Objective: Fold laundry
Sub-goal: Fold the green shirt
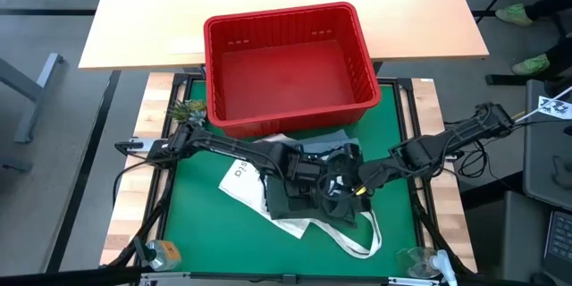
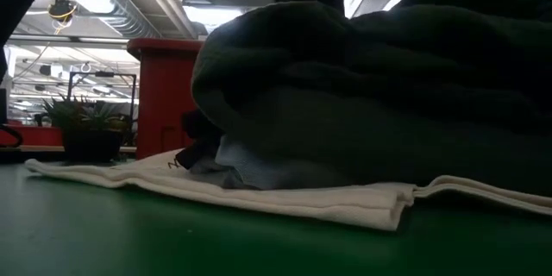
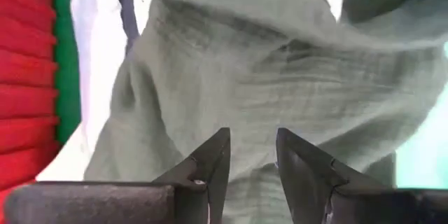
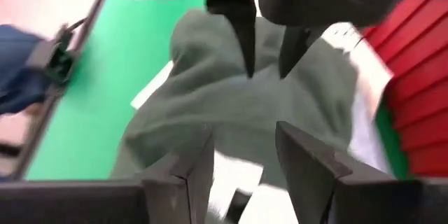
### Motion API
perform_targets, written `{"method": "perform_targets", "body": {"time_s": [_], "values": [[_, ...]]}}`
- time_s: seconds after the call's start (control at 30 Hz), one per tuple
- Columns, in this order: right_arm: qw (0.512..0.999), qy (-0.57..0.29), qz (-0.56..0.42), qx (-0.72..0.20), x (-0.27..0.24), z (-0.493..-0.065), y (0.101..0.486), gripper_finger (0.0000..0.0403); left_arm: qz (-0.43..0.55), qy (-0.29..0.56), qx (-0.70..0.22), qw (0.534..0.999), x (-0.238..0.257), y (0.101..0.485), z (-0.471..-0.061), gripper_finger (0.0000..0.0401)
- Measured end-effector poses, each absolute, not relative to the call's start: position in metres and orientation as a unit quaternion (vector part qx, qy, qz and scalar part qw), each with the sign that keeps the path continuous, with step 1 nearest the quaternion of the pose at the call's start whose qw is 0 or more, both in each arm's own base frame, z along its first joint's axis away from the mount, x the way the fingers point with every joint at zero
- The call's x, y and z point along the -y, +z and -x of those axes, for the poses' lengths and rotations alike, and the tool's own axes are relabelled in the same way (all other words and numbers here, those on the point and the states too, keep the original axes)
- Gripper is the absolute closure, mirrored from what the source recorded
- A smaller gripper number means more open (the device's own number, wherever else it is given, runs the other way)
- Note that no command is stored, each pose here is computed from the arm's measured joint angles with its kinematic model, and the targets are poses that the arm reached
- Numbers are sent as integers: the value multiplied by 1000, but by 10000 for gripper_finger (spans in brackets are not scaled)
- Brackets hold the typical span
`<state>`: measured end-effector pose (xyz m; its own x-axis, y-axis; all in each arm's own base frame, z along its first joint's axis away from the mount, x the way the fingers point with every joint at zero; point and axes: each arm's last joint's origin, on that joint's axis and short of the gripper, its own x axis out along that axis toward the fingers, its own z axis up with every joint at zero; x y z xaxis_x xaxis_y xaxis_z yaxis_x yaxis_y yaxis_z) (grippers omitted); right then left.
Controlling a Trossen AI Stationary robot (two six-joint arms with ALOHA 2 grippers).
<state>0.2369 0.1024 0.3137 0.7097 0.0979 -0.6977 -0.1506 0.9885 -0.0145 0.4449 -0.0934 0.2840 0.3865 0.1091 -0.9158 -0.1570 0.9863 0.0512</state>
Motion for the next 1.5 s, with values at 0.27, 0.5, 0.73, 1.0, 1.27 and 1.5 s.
{"method": "perform_targets", "body": {"time_s": [0.27,0.5,0.73,1.0,1.27,1.5], "values": [[929,85,60,-355,-116,-266,297,249,16,84,-570,817,95,318,-428,289],[919,118,62,-370,-129,-289,271,249,3,66,-570,819,124,313,-421,289],[876,125,62,-461,-131,-289,242,249,-17,105,-552,827,149,278,-423,289],[800,83,14,-594,-122,-264,232,249,-19,110,-586,803,158,221,-416,289],[715,91,-30,-693,-118,-241,231,249,-8,119,-603,789,158,206,-410,289],[658,66,-8,-750,-119,-222,230,249,-4,116,-601,791,159,208,-411,289]]}}
